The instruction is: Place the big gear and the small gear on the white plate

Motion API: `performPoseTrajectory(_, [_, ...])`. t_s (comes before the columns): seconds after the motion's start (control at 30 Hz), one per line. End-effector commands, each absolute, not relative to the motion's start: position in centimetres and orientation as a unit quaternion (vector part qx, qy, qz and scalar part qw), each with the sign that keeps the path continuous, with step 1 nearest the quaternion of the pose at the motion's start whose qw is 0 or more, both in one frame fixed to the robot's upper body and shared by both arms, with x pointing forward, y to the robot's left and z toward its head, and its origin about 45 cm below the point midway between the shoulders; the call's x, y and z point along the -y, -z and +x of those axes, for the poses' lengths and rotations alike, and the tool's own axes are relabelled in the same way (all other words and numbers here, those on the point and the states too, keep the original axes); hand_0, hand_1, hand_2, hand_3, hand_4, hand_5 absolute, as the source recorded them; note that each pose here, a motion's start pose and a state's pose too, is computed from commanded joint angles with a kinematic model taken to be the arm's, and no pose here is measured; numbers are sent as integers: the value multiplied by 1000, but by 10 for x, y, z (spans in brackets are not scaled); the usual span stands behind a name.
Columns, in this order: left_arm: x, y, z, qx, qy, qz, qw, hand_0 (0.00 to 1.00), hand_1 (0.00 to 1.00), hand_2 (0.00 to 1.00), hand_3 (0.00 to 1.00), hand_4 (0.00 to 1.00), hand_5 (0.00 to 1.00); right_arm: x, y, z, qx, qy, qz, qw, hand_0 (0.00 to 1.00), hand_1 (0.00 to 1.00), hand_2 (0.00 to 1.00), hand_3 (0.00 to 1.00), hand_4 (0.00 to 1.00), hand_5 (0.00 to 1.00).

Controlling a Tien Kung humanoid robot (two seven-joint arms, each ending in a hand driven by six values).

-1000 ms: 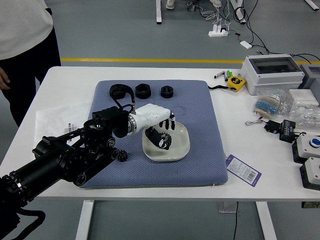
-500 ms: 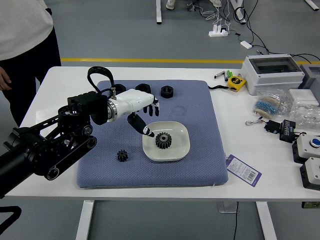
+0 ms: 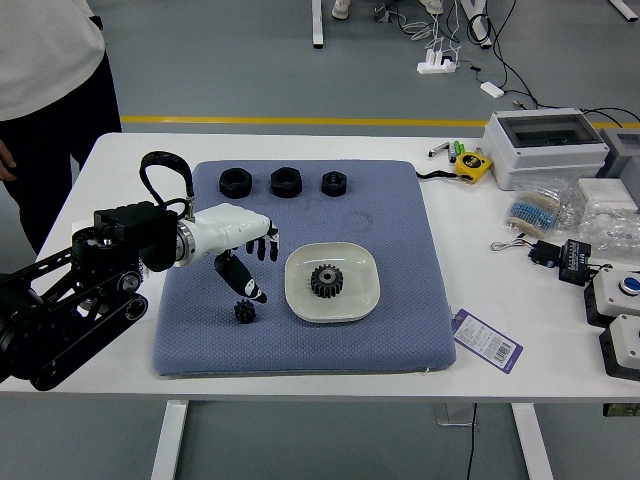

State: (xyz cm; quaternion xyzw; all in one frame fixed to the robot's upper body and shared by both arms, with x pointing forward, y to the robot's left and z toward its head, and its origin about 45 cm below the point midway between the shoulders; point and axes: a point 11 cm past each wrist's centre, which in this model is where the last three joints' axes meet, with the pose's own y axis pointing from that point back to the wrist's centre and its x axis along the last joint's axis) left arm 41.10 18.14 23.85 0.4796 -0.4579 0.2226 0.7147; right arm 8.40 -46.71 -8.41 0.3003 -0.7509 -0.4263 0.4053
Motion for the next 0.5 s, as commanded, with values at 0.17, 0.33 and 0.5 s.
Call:
performPoseTrajectory(0.17, [-183, -231, 404, 452, -208, 492, 715, 457, 594, 579, 591, 981, 109, 467, 84, 83, 751, 427, 300, 405, 650, 655, 730, 583, 849, 684])
performPoseTrajectory(0.33, [-186, -224, 402, 446, -201, 504, 712, 450, 584, 577, 591, 955, 70, 467, 84, 83, 751, 427, 300, 404, 650, 654, 730, 582, 848, 684])
performPoseTrajectory(0.5, [-186, -218, 400, 444, -195, 509, 711, 440, 575, 580, 597, 921, 19, 467, 85, 82, 751, 427, 299, 405, 650, 653, 730, 583, 849, 684])
